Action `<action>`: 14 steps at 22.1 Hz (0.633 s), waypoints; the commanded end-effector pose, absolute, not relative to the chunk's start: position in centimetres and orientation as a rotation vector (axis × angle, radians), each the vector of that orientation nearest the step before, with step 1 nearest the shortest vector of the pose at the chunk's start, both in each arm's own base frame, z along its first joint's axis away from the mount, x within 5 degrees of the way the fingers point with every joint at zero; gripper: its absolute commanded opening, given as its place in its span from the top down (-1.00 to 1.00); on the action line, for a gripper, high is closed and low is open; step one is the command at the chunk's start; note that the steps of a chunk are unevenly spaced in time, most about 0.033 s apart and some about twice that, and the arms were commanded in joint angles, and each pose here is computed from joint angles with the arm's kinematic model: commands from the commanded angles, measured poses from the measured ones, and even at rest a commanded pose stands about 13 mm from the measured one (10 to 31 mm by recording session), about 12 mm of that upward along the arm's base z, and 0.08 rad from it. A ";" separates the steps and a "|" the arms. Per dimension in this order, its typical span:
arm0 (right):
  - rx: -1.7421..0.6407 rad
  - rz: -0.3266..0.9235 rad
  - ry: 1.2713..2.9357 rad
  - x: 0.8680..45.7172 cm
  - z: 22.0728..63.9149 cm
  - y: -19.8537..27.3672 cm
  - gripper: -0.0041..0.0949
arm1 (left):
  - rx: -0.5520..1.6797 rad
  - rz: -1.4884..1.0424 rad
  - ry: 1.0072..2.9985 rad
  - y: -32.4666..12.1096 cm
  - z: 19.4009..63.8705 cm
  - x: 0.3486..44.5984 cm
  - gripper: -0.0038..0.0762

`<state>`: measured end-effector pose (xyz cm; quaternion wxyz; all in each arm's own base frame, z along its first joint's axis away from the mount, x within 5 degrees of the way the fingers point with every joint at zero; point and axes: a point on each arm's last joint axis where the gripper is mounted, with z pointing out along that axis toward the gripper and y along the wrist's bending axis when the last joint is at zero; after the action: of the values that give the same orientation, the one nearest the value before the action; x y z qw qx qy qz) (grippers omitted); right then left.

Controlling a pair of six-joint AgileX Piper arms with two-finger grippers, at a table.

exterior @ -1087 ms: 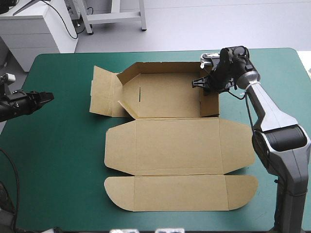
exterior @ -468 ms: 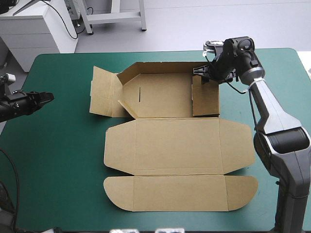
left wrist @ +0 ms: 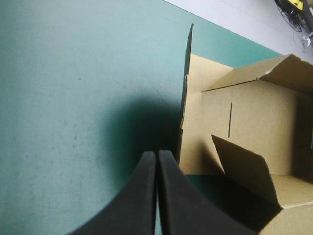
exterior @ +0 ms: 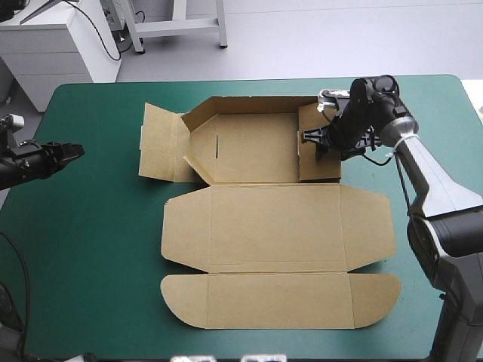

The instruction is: Fold the box

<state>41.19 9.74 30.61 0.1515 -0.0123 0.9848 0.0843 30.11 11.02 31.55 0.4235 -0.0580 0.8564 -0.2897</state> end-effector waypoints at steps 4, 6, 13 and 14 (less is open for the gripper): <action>-0.041 0.250 2.817 39.8 31.3 9.3 -0.18 | -0.144 -0.750 2.048 10.6 33.8 29.9 0.92; -0.039 0.251 2.828 39.9 30.9 9.4 -0.11 | -0.144 -0.750 2.048 10.6 33.9 29.9 0.92; -0.086 0.236 2.788 40.3 31.0 9.4 0.93 | -0.148 -0.754 2.051 10.6 33.7 30.0 0.92; -0.091 0.213 2.784 40.3 31.0 9.2 0.95 | -0.151 -0.756 2.054 10.7 33.6 30.0 0.92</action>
<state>40.80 9.48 27.90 0.1200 -0.0250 0.9900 0.0701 30.21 11.07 31.37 0.4214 -0.0594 0.8567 -0.2915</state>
